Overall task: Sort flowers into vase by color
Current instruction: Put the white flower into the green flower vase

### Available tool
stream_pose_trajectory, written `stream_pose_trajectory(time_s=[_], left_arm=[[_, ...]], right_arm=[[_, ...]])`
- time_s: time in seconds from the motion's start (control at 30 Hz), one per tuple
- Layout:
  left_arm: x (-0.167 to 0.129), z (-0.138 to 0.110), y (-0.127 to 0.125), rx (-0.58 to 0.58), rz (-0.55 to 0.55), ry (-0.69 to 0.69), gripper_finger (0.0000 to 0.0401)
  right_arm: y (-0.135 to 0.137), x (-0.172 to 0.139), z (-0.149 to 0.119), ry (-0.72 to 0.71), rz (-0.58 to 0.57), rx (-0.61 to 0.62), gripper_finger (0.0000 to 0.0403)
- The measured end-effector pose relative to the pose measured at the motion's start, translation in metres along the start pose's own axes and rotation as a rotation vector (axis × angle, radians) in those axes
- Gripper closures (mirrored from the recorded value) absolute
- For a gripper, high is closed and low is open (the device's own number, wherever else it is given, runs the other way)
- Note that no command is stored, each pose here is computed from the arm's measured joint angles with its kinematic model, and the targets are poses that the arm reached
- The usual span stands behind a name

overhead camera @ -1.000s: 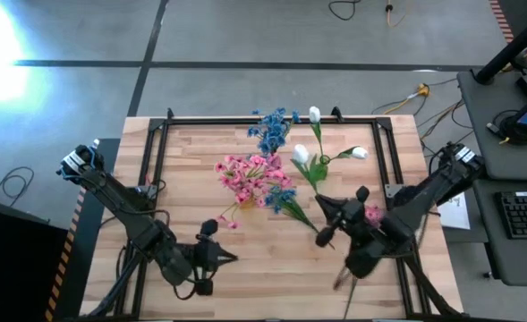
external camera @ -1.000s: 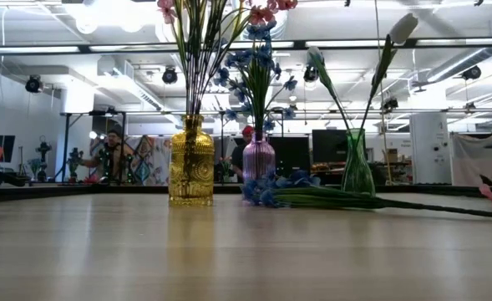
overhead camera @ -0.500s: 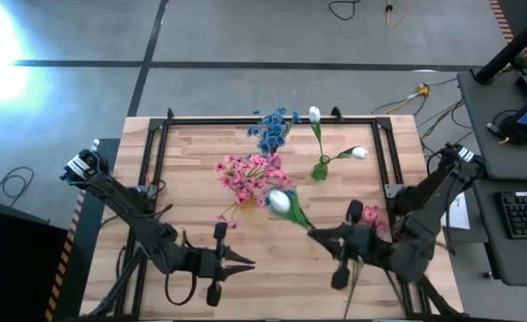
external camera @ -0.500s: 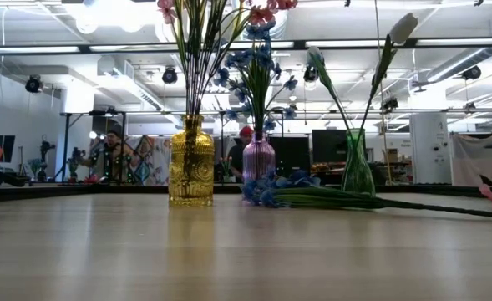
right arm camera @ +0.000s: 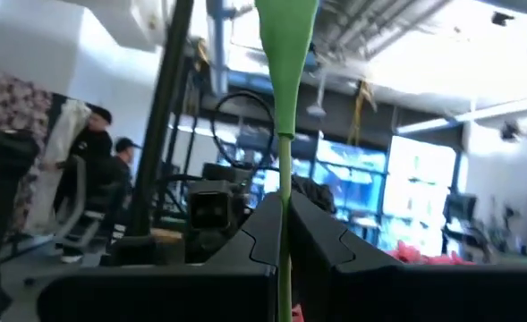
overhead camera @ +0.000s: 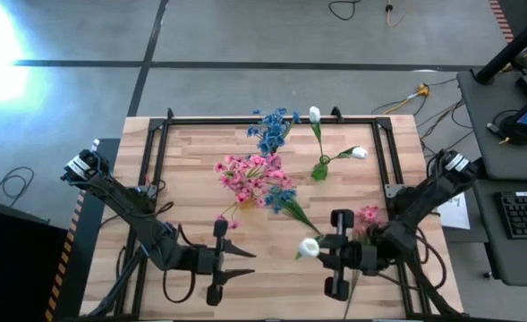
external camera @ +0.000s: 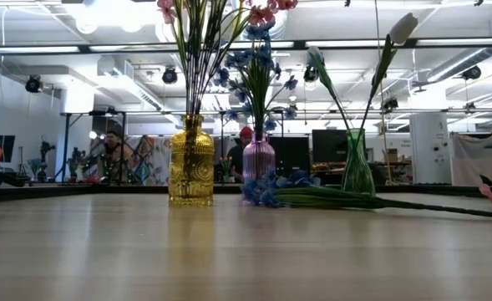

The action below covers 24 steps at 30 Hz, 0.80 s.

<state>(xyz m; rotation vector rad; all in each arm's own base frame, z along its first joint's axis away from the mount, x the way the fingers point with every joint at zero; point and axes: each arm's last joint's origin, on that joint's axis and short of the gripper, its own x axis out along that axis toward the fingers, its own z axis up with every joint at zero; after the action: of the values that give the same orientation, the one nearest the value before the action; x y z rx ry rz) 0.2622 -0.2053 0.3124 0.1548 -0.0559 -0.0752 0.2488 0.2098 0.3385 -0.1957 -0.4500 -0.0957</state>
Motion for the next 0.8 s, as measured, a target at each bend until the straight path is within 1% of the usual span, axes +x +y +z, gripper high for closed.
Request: stream_pose_trajectory(time_s=[0.13,0.23,0.37,0.53,0.67,0.73,0.8], left_arm=[[0.001,0.001,0.002,0.0,0.008,-0.008,0.0249],[0.003,0.0,0.004,-0.003,-0.005,-0.012,0.024],[0.016,-0.008,0.003,-0.032,-0.044,-0.066,0.0237],[0.032,-0.021,0.008,-0.061,0.01,-0.083,0.0237],[0.039,-0.025,0.014,-0.092,0.043,-0.111,0.0237],[0.043,-0.029,0.015,-0.096,0.04,-0.11,0.0237],[0.048,-0.031,0.015,-0.095,0.01,-0.112,0.0237]], right_arm=[[0.002,-0.006,-0.012,-0.036,0.057,-0.025,0.0394],[0.004,-0.002,-0.021,-0.074,0.092,-0.017,0.0394],[0.004,0.011,-0.033,-0.064,0.074,-0.021,0.0394],[0.009,0.023,-0.037,-0.086,0.092,-0.031,0.0394],[0.011,0.028,-0.033,-0.125,0.12,-0.021,0.0394],[0.012,0.031,-0.031,-0.137,0.124,-0.031,0.0394],[0.014,0.032,-0.032,-0.141,0.133,-0.047,0.0394]])
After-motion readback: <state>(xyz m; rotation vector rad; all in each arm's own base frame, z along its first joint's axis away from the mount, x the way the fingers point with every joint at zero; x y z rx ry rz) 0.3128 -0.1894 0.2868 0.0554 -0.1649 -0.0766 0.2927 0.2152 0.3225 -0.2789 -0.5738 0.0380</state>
